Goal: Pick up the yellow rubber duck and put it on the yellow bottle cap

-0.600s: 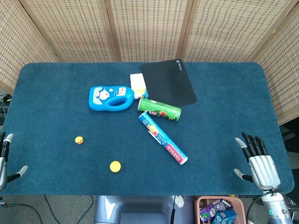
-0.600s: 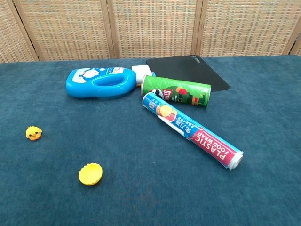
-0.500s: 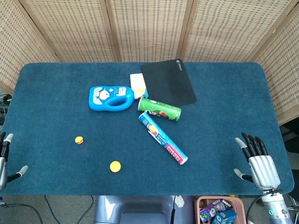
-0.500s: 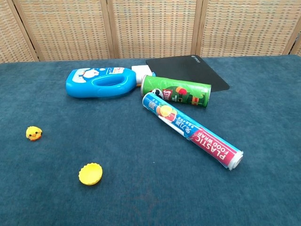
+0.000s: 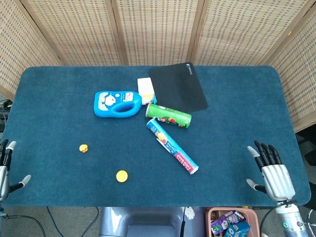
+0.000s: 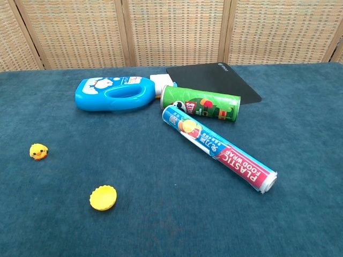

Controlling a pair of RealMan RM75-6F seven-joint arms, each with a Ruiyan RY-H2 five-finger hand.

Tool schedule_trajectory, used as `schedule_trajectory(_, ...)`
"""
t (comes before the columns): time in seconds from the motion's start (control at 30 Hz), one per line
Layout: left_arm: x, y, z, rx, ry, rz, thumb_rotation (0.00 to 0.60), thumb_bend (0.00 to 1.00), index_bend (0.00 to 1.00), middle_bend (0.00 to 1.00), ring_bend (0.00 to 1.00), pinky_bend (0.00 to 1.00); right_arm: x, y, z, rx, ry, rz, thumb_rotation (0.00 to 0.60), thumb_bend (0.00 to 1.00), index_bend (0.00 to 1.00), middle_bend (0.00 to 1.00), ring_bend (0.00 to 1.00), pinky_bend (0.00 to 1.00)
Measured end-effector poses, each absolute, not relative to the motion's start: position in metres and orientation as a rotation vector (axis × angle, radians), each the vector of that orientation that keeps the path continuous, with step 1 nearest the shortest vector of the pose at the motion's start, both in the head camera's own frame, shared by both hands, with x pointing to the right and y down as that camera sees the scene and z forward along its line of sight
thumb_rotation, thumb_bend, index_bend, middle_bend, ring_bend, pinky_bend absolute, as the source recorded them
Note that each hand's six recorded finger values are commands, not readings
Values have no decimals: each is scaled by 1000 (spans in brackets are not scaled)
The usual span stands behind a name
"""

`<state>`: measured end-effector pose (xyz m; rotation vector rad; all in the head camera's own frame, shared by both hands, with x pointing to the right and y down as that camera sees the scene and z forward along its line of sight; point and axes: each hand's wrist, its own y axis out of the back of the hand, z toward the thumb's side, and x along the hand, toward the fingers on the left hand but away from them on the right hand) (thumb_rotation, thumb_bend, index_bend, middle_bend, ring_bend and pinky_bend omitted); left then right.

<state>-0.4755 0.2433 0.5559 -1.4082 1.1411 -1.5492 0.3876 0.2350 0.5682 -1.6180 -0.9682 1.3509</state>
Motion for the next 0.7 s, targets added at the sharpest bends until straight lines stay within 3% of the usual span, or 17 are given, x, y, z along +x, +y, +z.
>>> schedule_trajectory(0.3,-470,233,563,-1428,1131,-1538,600,142,139,0,0,0,389,235,569,-1620,-971,1356,600,98,0,0,0,0)
schedule_trajectory(0.53,-458,208,574,-1480,1083,-1514,600,175,266,0,0,0,388,235,569,-1624,-968,1354,600,98,0,0,0,0)
schedule_trajectory(0.7,-451,185,593,-1521,1012,-1549,600,194,294,0,0,0,390,235,570,-1626,-972,1362,600,98,0,0,0,0)
